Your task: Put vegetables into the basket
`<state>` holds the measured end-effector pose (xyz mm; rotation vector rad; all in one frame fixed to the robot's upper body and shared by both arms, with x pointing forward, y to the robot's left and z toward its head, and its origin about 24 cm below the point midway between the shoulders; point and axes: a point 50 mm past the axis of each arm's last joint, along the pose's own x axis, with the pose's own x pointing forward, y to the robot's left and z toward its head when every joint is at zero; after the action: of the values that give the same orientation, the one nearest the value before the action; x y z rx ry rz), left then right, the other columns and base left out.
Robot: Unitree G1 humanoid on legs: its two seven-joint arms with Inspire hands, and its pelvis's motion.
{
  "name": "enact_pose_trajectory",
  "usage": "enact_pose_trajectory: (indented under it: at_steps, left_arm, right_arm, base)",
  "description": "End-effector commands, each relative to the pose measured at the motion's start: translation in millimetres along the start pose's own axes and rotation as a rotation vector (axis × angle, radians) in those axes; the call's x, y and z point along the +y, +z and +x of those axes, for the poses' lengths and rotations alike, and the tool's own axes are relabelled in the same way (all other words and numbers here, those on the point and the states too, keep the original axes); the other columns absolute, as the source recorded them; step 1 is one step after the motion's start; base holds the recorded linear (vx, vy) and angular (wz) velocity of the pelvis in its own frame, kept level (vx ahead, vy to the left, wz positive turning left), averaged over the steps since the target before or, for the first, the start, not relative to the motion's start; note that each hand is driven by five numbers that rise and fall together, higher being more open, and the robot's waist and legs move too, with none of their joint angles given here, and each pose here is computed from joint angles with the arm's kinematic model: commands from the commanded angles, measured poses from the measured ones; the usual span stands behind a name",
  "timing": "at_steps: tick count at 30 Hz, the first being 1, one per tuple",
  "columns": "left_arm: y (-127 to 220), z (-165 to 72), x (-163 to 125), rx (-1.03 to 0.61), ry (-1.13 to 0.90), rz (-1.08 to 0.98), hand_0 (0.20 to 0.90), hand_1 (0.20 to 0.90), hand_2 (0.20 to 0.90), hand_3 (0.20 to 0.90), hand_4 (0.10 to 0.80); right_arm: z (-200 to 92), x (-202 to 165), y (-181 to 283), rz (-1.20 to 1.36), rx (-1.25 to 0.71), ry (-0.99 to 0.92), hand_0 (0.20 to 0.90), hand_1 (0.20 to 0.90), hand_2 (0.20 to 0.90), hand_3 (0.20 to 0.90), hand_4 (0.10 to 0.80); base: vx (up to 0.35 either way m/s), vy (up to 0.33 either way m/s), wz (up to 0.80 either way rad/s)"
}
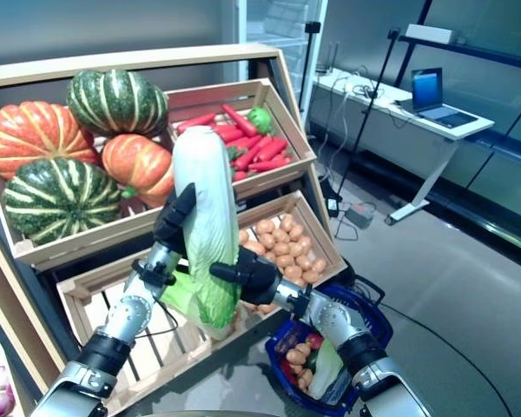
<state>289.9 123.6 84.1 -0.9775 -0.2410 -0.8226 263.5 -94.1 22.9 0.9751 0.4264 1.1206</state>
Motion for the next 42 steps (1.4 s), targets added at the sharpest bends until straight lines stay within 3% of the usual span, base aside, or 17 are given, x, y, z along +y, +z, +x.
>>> enact_pose_trajectory:
  at_steps: [1,2,3,4,19,20,21,22,32,42]
  left_arm:
    - [-65.3,73.5,-78.2,0.234,-0.467,-0.151,0.3,0.3,0.3,0.3,0.4]
    - [-65.5,73.0,-77.7,0.239,-0.466,-0.147,0.3,0.3,0.3,0.3,0.4]
    - [-65.4,72.5,-76.5,0.243,-0.462,-0.141,0.3,0.3,0.3,0.3,0.4]
    - [-64.9,72.4,-75.7,0.244,-0.458,-0.137,0.3,0.3,0.3,0.3,0.4]
    - [-50.3,67.7,-60.6,0.23,-0.382,-0.043,0.3,0.3,0.3,0.3,0.4]
    - [-48.0,66.2,-57.5,0.228,-0.368,-0.032,0.338,0.338,0.338,0.338,0.425]
    - [-47.3,65.7,-56.6,0.228,-0.362,-0.028,0.467,0.467,0.467,0.467,0.511]
    - [-45.4,64.2,-53.9,0.23,-0.35,-0.019,0.9,0.9,0.9,0.9,0.8]
    - [-22.3,44.0,-23.8,0.263,-0.213,0.13,0.9,0.9,0.9,0.9,0.8]
    - [31.3,5.5,13.8,0.245,-0.018,0.354,0.9,0.9,0.9,0.9,0.8]
  right_arm:
    - [90.6,53.4,23.0,-0.101,0.009,0.307,0.639,0.639,0.639,0.639,0.626]
    - [90.2,52.9,24.9,-0.102,0.001,0.298,0.408,0.408,0.408,0.408,0.472]
    - [89.4,52.2,27.3,-0.101,-0.011,0.288,0.316,0.316,0.316,0.316,0.411]
    - [88.8,51.7,29.5,-0.101,-0.021,0.282,0.3,0.3,0.3,0.3,0.4]
    - [74.3,42.3,40.1,-0.112,-0.076,0.219,0.3,0.3,0.3,0.3,0.4]
    - [71.4,40.0,40.0,-0.112,-0.077,0.207,0.3,0.3,0.3,0.3,0.4]
    - [70.0,38.7,39.6,-0.112,-0.077,0.201,0.3,0.3,0.3,0.3,0.4]
    - [67.0,35.9,38.7,-0.11,-0.078,0.19,0.3,0.3,0.3,0.3,0.4]
    - [33.6,12.7,32.7,-0.078,-0.101,0.082,0.3,0.3,0.3,0.3,0.4]
    - [-14.2,-9.1,20.5,-0.037,-0.164,-0.043,0.3,0.3,0.3,0.3,0.4]
  base:
    - [0.0,0.0,0.0]
    - [0.0,0.0,0.0]
    - [0.0,0.0,0.0]
    - [0.0,0.0,0.0]
    - [0.0,0.0,0.0]
    - [0.0,0.0,0.0]
    - [0.0,0.0,0.0]
    - [0.0,0.0,0.0]
    - [0.0,0.0,0.0]
    - [0.0,0.0,0.0]
